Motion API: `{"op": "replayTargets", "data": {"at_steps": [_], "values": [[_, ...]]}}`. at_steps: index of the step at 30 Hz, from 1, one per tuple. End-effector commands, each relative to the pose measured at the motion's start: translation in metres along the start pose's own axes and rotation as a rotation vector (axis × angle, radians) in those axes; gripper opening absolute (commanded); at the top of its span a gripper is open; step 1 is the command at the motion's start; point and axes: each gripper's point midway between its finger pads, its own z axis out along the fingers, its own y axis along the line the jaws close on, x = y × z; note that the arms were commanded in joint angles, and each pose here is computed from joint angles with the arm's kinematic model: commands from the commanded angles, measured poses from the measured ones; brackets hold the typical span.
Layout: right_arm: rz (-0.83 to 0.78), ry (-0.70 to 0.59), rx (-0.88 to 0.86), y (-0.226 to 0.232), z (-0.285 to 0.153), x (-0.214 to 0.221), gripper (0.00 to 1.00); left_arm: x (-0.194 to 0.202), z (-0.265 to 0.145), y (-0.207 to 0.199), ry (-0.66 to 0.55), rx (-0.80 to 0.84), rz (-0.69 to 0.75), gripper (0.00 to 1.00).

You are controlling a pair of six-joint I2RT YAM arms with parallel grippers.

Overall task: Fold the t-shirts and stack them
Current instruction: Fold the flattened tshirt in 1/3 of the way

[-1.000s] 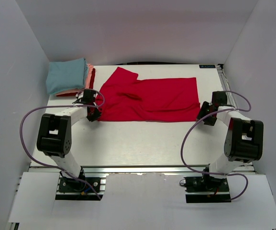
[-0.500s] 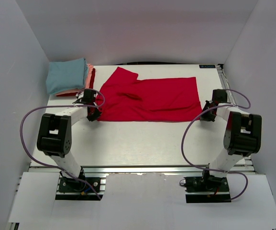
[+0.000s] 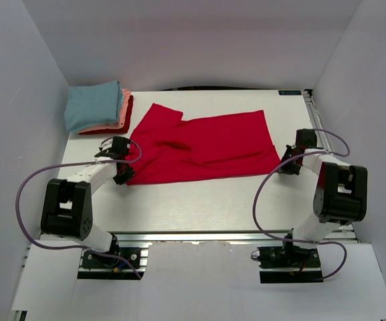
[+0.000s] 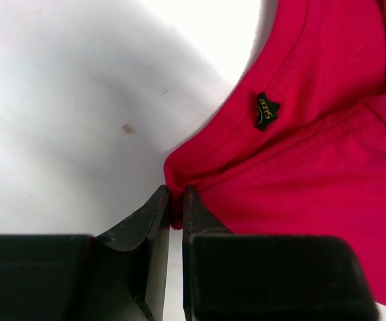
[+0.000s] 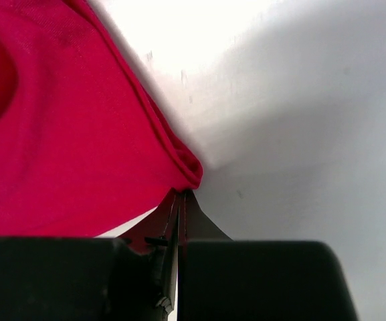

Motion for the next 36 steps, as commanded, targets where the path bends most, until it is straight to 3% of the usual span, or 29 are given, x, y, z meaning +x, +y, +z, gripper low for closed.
{"op": "replayTargets", "data": {"at_steps": [1, 10, 22, 23, 25, 26, 28, 29, 30, 31, 36], "values": [[0.013, 0.104, 0.043, -0.013, -0.014, 0.038, 0.0, 0.001, -0.013, 0.023, -0.018, -0.065, 0.016, 0.0], [0.077, 0.187, 0.102, -0.026, -0.047, 0.083, 0.0, 0.01, -0.035, 0.044, -0.023, -0.088, 0.034, 0.0], [0.083, 0.174, 0.163, -0.043, -0.082, 0.109, 0.0, 0.032, -0.061, 0.063, -0.008, -0.053, 0.03, 0.0], [0.084, 0.179, 0.168, -0.043, -0.084, 0.109, 0.0, 0.034, -0.063, 0.069, 0.0, -0.073, 0.037, 0.04], [0.091, 0.187, 0.169, -0.042, -0.089, 0.11, 0.14, 0.035, -0.064, 0.075, -0.002, -0.097, 0.044, 0.2], [0.091, 0.189, 0.167, -0.042, -0.09, 0.111, 0.26, 0.036, -0.064, 0.074, 0.0, -0.094, 0.041, 0.37], [0.093, 0.184, 0.168, -0.042, -0.093, 0.111, 0.51, 0.035, -0.064, 0.072, -0.003, -0.084, 0.03, 0.54], [0.093, 0.172, 0.169, -0.042, -0.095, 0.108, 0.59, 0.034, -0.065, 0.073, -0.007, -0.091, 0.026, 0.62], [0.091, 0.158, 0.184, -0.044, -0.097, 0.104, 0.7, 0.032, -0.065, 0.075, -0.015, -0.1, 0.025, 0.65], [0.087, 0.14, 0.189, -0.044, -0.1, 0.1, 0.75, 0.029, -0.066, 0.075, -0.023, -0.106, 0.022, 0.67], [0.042, -0.005, 0.136, -0.027, -0.123, 0.049, 0.82, 0.004, -0.077, 0.066, -0.084, -0.103, -0.006, 0.7]]}}
